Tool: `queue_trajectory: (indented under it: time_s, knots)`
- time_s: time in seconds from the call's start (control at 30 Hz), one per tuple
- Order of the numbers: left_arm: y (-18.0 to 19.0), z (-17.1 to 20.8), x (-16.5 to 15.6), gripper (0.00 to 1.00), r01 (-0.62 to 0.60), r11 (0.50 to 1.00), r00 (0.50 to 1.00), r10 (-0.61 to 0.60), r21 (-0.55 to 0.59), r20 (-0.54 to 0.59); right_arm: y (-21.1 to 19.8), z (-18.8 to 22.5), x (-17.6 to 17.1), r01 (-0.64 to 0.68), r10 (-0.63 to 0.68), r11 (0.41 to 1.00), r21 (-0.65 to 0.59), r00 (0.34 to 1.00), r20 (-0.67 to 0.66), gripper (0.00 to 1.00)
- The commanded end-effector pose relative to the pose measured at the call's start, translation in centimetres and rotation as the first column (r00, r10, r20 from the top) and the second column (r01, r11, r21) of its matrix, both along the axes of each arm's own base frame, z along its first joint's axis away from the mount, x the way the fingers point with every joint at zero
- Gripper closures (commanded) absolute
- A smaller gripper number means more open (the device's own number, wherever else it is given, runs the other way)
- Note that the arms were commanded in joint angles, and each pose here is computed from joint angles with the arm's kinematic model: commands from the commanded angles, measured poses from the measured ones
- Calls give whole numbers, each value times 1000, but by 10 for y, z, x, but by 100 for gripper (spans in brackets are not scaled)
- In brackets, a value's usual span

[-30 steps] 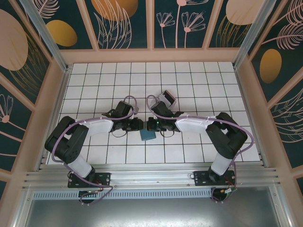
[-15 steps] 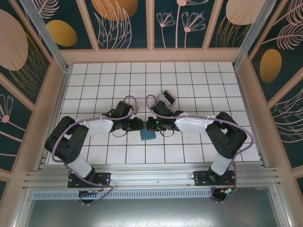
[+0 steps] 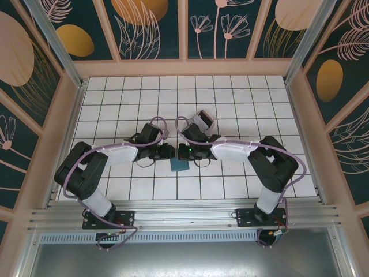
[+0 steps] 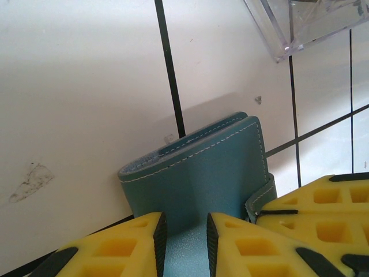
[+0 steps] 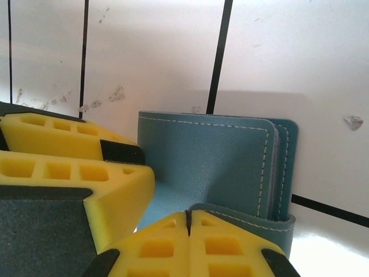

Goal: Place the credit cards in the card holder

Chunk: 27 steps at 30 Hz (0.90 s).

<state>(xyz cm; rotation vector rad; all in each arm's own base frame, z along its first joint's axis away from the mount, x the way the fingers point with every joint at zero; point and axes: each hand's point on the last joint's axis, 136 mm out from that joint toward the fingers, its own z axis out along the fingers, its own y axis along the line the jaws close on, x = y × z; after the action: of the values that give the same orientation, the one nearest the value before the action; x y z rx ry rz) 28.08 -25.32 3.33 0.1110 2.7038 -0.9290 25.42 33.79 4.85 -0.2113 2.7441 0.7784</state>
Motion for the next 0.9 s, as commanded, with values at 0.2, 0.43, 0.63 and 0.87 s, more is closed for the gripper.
queue_trajectory:
  time_s: [0.2, 0.43, 0.63, 0.87]
  knots:
    - [-3, -1, 0, 71, 0, 1000, 1000, 0, 2, 3, 2, 7, -5, -31, 31, 999, -19, 999, 6, 94]
    - [-3, -3, 0, 71, 1, 1000, 1000, -1, 2, -2, 3, -4, -5, -36, 36, 999, -40, 999, -8, 94]
    - [-2, -4, -1, 71, 1, 1000, 1000, -1, 5, -5, 8, -13, -6, -48, 47, 997, -56, 999, -19, 94]
    - [0, -6, -4, 71, -5, 1000, 1000, 5, 8, -6, -1, -29, -12, -57, 52, 989, -139, 998, -39, 94]
